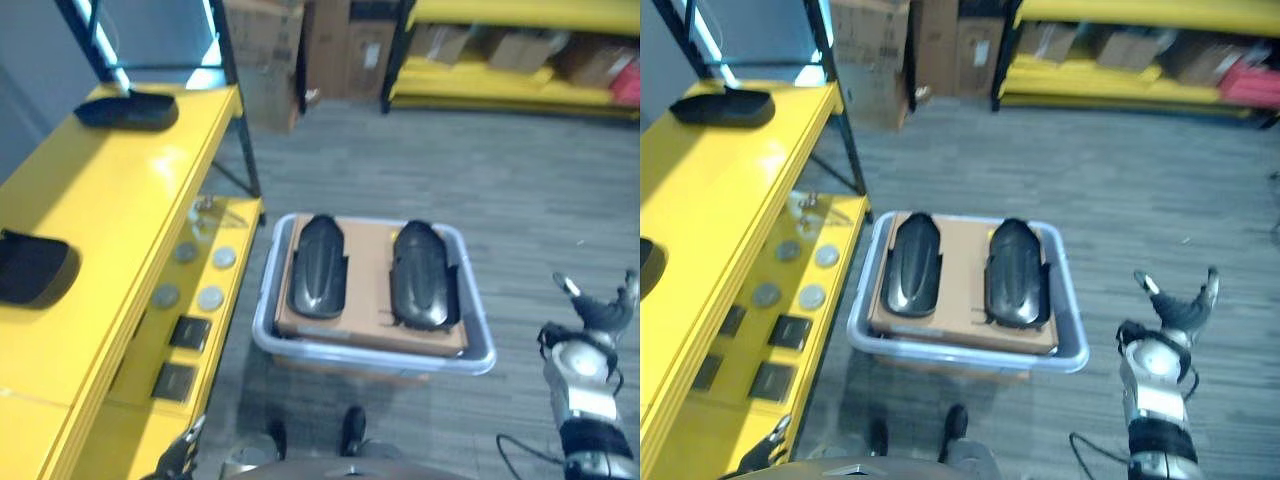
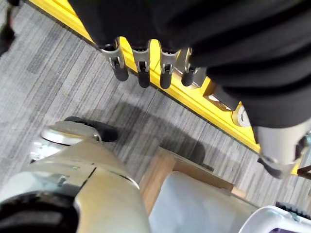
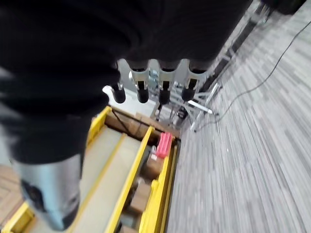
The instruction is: Move parts from the plastic box to the shelf.
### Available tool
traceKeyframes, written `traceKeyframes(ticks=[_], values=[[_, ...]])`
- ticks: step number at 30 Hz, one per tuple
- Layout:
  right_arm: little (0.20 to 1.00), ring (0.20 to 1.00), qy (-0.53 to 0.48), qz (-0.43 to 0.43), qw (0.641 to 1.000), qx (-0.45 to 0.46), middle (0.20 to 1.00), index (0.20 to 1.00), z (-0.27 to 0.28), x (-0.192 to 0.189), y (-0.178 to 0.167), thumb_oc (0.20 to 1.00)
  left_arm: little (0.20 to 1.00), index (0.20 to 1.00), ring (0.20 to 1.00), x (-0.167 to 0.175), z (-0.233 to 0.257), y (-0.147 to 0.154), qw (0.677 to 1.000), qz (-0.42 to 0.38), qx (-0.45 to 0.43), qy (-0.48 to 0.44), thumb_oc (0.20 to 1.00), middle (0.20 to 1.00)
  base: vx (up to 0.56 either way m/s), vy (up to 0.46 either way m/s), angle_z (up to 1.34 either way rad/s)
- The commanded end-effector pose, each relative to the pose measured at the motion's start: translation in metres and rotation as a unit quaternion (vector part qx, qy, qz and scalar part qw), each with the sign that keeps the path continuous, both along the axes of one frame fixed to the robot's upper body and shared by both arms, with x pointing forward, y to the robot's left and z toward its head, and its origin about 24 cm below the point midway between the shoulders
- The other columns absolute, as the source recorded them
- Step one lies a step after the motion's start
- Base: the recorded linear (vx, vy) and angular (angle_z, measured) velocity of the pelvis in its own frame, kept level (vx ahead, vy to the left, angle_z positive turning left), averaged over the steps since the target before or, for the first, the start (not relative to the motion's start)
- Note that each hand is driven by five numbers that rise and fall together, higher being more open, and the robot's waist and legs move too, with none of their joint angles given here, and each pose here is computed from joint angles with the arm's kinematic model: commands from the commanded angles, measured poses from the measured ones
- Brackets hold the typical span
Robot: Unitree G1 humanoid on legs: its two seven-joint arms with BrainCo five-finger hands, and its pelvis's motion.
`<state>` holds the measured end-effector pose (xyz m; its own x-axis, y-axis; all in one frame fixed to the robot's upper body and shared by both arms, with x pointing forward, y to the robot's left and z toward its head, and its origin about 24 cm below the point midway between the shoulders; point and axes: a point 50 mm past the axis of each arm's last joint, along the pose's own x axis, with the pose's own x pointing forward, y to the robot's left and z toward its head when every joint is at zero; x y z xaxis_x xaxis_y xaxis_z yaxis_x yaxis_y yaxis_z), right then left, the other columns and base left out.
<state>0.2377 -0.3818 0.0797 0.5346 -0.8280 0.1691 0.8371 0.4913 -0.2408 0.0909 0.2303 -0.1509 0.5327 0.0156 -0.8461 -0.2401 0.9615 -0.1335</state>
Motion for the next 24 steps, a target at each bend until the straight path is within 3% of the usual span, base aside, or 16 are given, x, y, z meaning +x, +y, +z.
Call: traceKeyframes(ticks=[1,3,11,24], values=[[1.000,1.000,-0.070,-0.020,0.997,-0.020,1.000,1.000,0.039,0.019,-0.004,1.000,1.000,1.000,1.000,0.035,0.013,0.008,0.998,-0.003,-0.013,-0.057,1.000,1.000,-0.28,0.000,0.33],[1.000,1.000,-0.069,-0.043,0.996,-0.023,1.000,1.000,0.050,0.027,-0.013,1.000,1.000,1.000,1.000,0.051,0.020,0.005,0.996,-0.023,-0.025,-0.083,1.000,1.000,-0.19,-0.009,0.22],[1.000,1.000,-0.016,-0.071,0.997,0.007,1.000,1.000,0.041,0.013,-0.043,1.000,1.000,1.000,1.000,0.049,0.022,0.007,0.995,-0.033,-0.036,-0.089,1.000,1.000,-0.02,0.017,0.09],[1.000,1.000,0.075,-0.053,0.994,0.059,1.000,1.000,0.005,0.014,-0.044,1.000,1.000,1.000,1.000,0.057,0.029,0.008,0.992,-0.047,-0.042,-0.105,1.000,1.000,0.00,0.007,0.01]])
